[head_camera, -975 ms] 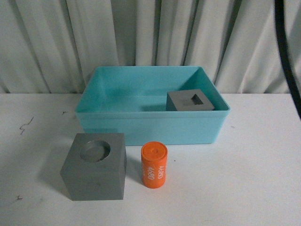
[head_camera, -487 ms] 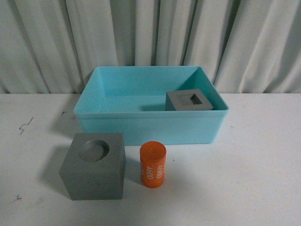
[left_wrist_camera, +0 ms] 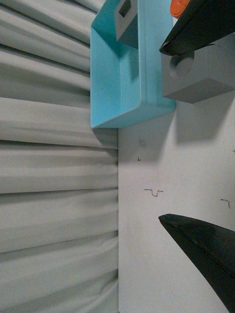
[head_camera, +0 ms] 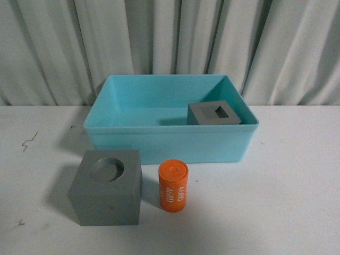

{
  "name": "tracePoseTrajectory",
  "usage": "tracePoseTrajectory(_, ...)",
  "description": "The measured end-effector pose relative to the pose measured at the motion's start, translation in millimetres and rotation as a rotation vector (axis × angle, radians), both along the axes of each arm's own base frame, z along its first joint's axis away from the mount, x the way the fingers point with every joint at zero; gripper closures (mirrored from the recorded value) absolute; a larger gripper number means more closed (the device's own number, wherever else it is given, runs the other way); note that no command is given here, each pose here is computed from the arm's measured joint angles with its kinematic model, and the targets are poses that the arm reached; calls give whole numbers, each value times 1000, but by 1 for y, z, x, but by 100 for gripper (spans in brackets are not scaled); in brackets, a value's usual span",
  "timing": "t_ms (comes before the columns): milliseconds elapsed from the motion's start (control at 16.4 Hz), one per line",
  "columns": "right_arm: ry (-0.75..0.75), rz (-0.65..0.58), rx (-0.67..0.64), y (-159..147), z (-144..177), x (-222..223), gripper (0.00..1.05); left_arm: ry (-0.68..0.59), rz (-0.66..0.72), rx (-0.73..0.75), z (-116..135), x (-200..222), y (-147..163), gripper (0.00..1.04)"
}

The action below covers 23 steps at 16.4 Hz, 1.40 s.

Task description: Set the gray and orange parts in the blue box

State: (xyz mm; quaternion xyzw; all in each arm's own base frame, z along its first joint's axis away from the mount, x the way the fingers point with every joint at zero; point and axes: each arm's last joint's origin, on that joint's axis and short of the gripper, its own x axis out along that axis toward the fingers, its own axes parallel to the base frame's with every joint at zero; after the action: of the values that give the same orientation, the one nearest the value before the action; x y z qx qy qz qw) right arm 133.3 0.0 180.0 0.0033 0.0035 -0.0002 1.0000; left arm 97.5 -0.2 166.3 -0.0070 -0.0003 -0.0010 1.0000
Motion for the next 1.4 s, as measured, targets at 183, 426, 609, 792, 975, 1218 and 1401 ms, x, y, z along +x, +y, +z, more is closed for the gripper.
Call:
tracePoseTrajectory(183,-9,0,0,0,-3,-8,103,0,0,0,0,0,0,7)
tracePoseTrajectory(426,-29,0,0,0,-9,-16,103,0,0,0,0,0,0,7)
tracePoseTrajectory(609,-23,0,0,0,-9,-21,103,0,0,0,0,0,0,7)
tracePoseTrajectory(792,-19,0,0,0,-10,-24,103,0,0,0,0,0,0,7)
tracePoseTrajectory(975,-23,0,0,0,-10,-25,103,0,0,0,0,0,0,7)
tracePoseTrajectory(1218,18,0,0,0,-14,-29,103,0,-1,0,0,0,0,7)
tracePoseTrajectory(1401,23,0,0,0,-16,-34,103,0,2,0,0,0,0,7)
